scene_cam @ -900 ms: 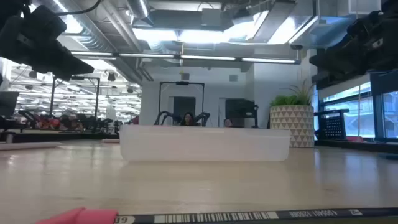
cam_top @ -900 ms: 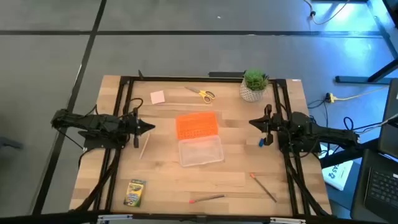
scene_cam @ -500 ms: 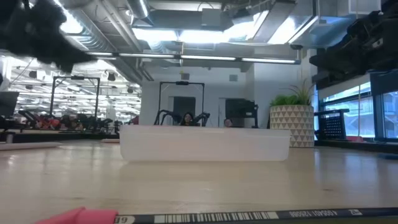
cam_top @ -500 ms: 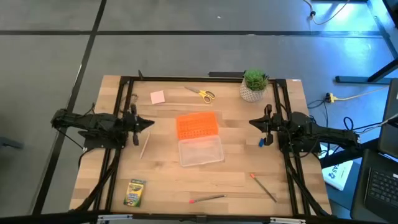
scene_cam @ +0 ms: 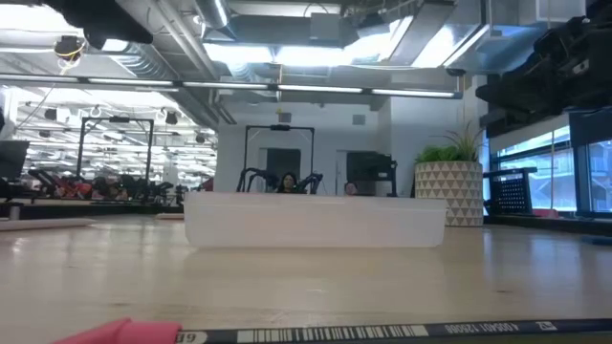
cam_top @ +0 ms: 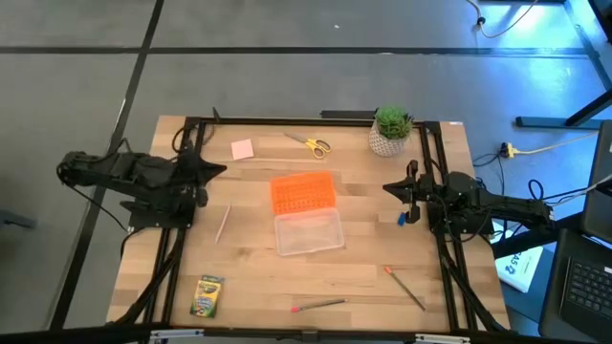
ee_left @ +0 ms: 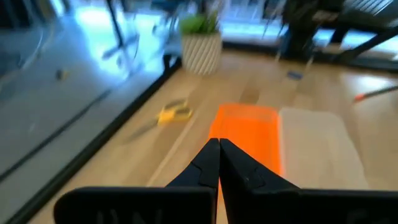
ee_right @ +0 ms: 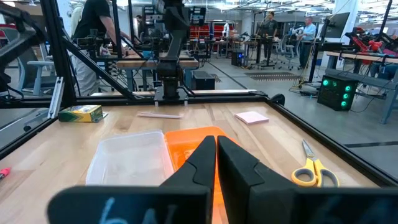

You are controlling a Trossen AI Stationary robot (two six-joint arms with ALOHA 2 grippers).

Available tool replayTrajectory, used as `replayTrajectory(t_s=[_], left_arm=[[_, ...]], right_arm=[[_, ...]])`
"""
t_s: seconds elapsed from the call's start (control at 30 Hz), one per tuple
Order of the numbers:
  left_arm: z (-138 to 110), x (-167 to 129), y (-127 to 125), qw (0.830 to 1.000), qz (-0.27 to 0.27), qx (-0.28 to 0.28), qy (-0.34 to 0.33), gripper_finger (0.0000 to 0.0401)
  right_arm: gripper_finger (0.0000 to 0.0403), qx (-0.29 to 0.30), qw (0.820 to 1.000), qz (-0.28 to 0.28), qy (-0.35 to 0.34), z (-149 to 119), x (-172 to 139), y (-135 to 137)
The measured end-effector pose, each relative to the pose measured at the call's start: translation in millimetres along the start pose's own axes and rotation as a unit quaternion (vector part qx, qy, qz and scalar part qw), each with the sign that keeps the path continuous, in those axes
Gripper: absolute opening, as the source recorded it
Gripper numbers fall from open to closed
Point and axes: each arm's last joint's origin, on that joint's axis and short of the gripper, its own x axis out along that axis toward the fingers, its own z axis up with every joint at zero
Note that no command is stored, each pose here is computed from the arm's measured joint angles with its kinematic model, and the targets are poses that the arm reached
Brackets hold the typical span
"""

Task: Pack school essentials
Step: Put the pink pen into the supply box

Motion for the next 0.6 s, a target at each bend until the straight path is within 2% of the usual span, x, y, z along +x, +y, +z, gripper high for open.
replayTrajectory(t_s=[0.17, 0.27, 0.33, 0.47, 0.53, 0.6], left_arm=[[23.3, 4.5, -10.1, 0.992, 0.037, -0.053, 0.113, 0.0], [30.0, 6.5, -15.0, 0.975, 0.06, -0.094, 0.191, 0.0], [30.4, 11.0, -19.8, 0.958, 0.081, -0.127, 0.245, 0.0], [20.6, 19.6, -27.7, 0.908, 0.12, -0.192, 0.353, 0.0], [15.0, 22.4, -30.8, 0.886, 0.126, -0.2, 0.398, 0.0], [10.5, 26.5, -33.8, 0.874, 0.126, -0.198, 0.425, 0.0]], right_arm=[[0.002, 0.0, 1.0, 0.0, 0.0, 0.0, 0.0, 0.0], [0.002, 0.005, 1.0, 0.0, 0.0, 0.0, 0.0, 0.0], [0.0019, 0.007, 1.0, 0.0, 0.0, 0.0, 0.0, 0.0], [0.0019, 0.006, 1.0, 0.0, 0.0, 0.0, 0.0, 0.0], [0.0019, 0.006, 1.0, 0.0, 0.0, 0.0, 0.0, 0.0], [0.0019, 0.006, 1.0, -0.001, 0.0, 0.0, 0.0, 0.0]])
